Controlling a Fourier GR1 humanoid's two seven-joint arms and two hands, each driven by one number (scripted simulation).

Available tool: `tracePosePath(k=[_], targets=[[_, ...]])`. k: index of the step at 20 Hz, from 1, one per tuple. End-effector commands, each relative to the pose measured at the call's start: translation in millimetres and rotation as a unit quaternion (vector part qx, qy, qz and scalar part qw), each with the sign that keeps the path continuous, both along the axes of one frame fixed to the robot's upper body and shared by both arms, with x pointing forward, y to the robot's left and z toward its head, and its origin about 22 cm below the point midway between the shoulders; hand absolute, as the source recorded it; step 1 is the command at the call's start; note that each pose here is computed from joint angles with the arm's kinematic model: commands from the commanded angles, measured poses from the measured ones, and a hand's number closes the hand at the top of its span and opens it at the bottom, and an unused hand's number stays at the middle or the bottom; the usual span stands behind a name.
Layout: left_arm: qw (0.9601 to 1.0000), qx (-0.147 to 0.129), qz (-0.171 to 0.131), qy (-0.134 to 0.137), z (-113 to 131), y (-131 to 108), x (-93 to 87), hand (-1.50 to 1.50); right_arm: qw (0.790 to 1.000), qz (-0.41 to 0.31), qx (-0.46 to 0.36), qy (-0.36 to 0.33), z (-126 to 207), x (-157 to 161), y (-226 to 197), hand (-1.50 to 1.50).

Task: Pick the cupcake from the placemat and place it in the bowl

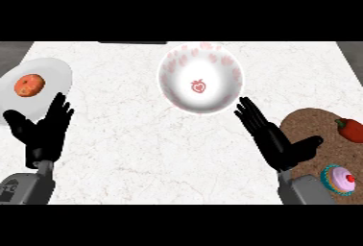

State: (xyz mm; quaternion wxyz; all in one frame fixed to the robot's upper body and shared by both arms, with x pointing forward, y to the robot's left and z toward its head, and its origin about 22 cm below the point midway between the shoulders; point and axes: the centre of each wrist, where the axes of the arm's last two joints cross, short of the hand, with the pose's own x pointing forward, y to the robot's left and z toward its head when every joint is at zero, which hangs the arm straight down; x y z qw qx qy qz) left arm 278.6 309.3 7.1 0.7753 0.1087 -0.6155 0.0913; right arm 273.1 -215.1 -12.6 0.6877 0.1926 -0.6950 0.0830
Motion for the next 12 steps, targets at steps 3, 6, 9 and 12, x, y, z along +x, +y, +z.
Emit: tracePosePath(k=[3, 6, 9, 12], targets=[[0.9932, 0.052, -0.011, -0.104, 49, 24, 13.7, 0.00, 0.976, 0.208, 0.022, -0.061, 31, -19, -4, -1.50], [0.9780, 0.091, -0.039, -0.184, 72, 17, 21.2, 0.00, 0.915, 0.379, 0.056, -0.125, 67, -30, 40, -1.50], [0.9798, 0.081, -0.024, -0.181, 67, 29, 8.8, 0.00, 0.945, 0.151, -0.109, -0.270, 105, -25, -57, -1.50], [0.9781, 0.082, -0.027, -0.189, 65, 39, 3.4, 0.00, 0.923, 0.170, -0.115, -0.326, 103, -59, -78, -1.50]])
